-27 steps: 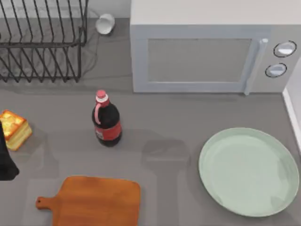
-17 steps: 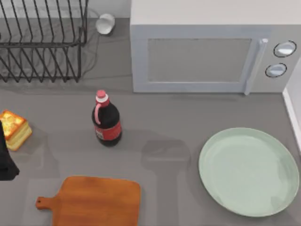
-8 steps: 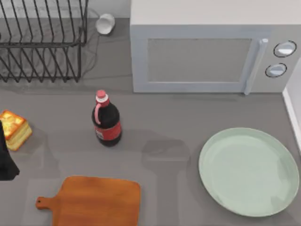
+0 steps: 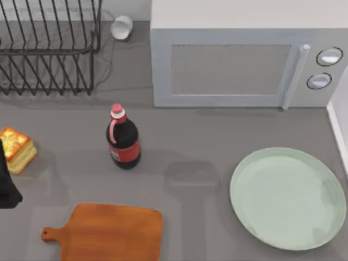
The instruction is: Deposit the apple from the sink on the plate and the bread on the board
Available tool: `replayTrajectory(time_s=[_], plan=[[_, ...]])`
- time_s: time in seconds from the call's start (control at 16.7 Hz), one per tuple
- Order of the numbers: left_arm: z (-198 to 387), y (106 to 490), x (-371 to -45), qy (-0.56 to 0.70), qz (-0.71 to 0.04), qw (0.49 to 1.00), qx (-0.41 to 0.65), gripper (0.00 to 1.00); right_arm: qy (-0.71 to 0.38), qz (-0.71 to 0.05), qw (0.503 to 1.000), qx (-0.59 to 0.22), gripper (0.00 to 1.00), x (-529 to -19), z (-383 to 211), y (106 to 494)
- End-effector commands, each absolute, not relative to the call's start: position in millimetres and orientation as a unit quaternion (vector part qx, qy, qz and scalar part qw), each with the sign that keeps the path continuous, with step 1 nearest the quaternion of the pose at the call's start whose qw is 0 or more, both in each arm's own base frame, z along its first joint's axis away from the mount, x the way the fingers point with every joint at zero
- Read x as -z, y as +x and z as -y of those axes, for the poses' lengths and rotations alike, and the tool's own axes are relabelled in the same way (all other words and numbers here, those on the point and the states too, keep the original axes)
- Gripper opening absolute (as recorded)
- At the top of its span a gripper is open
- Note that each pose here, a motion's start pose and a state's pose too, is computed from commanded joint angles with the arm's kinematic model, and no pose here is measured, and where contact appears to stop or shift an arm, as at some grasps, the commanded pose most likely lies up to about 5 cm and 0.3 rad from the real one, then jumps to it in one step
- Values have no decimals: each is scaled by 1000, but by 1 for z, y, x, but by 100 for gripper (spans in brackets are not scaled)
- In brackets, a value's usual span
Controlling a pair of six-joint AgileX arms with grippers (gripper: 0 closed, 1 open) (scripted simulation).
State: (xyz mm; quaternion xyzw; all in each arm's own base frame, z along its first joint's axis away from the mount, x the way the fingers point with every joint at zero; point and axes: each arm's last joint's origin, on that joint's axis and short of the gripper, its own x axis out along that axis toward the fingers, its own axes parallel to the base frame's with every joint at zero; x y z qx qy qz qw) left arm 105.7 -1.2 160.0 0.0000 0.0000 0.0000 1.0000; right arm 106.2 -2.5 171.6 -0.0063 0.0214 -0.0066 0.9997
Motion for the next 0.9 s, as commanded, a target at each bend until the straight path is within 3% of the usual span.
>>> replayTrajectory(time_s=[0.42, 0.66, 0.9], plan=[[1, 106, -160, 0, 0, 1000, 0, 100, -39, -201, 978, 41, 100, -241, 15, 142], [1, 106, -160, 0, 0, 1000, 0, 100, -48, -355, 932, 51, 100, -268, 35, 205], [1, 106, -160, 0, 0, 1000, 0, 100, -41, -505, 861, 46, 100, -258, 68, 284]])
